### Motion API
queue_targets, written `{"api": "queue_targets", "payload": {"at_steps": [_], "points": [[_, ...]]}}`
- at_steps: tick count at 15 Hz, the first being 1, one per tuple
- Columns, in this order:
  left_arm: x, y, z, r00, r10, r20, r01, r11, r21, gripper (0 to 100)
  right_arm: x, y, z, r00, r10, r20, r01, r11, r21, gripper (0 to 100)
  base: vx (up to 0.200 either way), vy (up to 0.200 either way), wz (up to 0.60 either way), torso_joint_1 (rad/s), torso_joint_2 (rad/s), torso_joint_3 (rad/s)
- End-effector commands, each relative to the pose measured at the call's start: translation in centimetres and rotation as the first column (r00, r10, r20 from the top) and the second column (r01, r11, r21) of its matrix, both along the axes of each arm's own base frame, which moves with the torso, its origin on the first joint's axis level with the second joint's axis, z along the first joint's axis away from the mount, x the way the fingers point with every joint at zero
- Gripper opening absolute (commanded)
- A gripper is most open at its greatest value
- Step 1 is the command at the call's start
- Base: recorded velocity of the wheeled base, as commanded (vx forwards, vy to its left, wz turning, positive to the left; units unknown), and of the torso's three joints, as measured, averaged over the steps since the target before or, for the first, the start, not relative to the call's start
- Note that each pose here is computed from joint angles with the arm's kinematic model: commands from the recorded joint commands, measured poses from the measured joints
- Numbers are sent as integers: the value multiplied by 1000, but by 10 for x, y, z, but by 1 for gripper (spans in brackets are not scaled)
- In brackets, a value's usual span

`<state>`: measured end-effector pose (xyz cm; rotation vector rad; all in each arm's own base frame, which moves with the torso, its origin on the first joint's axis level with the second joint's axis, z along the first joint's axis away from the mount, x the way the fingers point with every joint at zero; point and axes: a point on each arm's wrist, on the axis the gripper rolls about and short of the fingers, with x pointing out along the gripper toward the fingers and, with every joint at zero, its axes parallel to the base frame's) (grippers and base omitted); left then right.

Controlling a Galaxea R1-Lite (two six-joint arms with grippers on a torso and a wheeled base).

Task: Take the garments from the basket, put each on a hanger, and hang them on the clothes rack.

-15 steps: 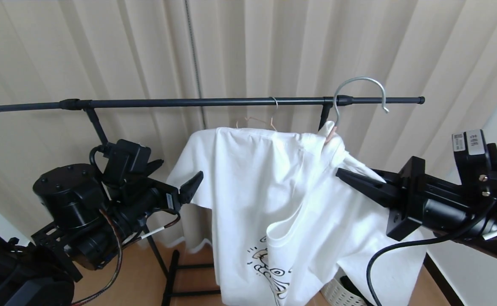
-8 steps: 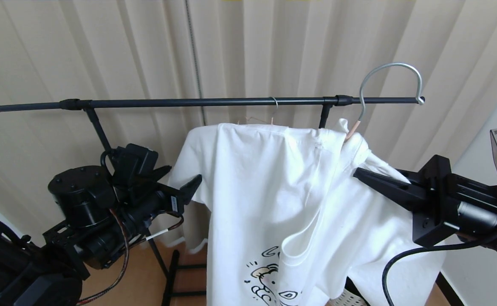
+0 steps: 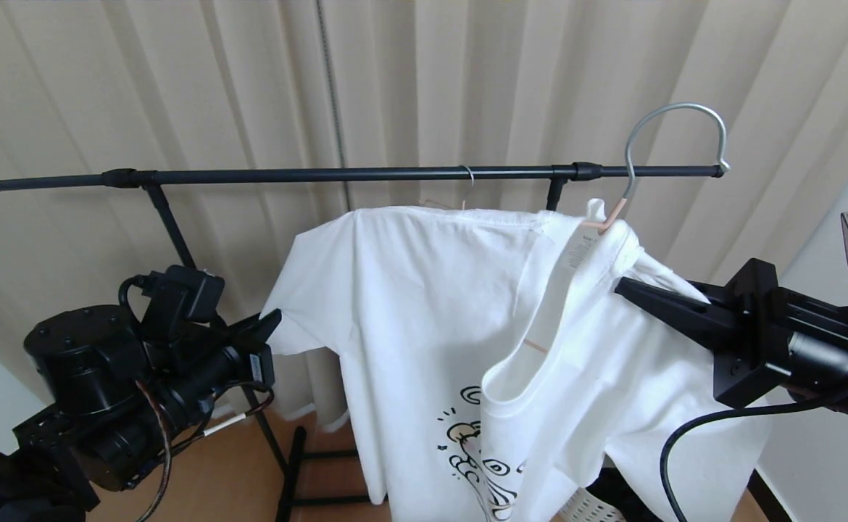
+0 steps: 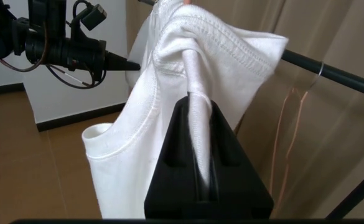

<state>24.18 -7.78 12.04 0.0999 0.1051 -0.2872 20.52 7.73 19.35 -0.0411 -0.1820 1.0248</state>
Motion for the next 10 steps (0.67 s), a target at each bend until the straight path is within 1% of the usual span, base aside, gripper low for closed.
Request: {"api": "queue_targets", "payload": {"at_steps": [1, 6, 8, 10], "points": [[-7, 8, 0, 1000, 24, -8, -24, 1000, 2, 0, 1, -1, 0, 1000, -4, -3, 4, 1000, 0, 0, 0, 0, 0, 0, 0, 0], [-16, 15, -10, 997, 45, -64, -46, 999, -16, 0, 2, -4, 1, 1000, -16, -8, 16, 1000, 9, 0, 0, 0, 0, 0, 0, 0], [-17, 19, -12, 995, 62, -74, -63, 998, -13, 0, 2, -7, 1, 1000, 13, -9, -13, 1000, 6, 0, 0, 0, 0, 0, 0, 0], [-19, 20, -13, 995, 64, -83, -65, 998, -10, 0, 2, -9, 2, 1000, 16, -8, -16, 1000, 5, 0, 0, 0, 0, 0, 0, 0]]}}
